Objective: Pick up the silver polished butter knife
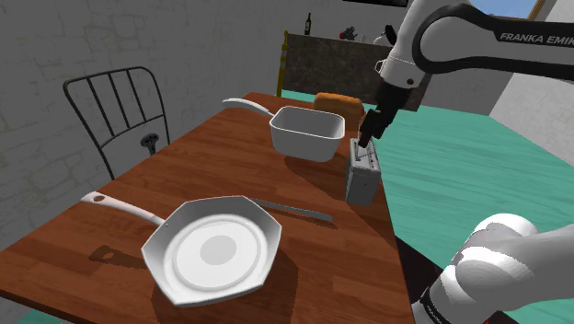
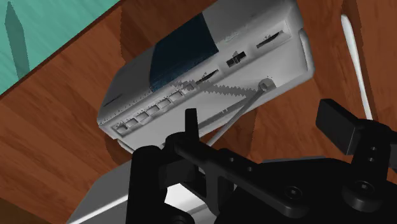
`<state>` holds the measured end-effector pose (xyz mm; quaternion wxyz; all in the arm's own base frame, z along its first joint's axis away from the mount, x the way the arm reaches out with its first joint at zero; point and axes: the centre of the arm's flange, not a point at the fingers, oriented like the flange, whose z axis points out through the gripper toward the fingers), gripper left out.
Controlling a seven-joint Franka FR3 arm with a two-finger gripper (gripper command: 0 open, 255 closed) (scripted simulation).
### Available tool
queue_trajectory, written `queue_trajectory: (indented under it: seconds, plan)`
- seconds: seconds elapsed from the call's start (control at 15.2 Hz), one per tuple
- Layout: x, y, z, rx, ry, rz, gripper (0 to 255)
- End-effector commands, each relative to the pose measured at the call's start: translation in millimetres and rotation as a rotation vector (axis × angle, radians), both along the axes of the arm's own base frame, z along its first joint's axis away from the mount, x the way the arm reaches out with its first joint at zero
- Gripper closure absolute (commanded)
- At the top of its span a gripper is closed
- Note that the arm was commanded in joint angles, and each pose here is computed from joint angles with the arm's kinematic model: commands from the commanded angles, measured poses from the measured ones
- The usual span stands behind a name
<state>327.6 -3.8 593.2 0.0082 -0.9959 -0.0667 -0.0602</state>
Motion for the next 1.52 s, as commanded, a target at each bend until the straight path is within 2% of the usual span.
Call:
queue_trajectory:
  seconds: [0.0, 0.66, 1.25, 1.45]
  plan:
    - [0.0, 0.0, 0.0, 0.0, 0.0, 0.0, 0]
    - [51.6, 114.8, -56.2, -0.038, 0.083, 0.271, 0]
    - [66.3, 224.3, -113.0, -0.071, 0.158, 0.516, 0]
    - [66.2, 227.3, -125.2, -0.072, 0.16, 0.522, 0]
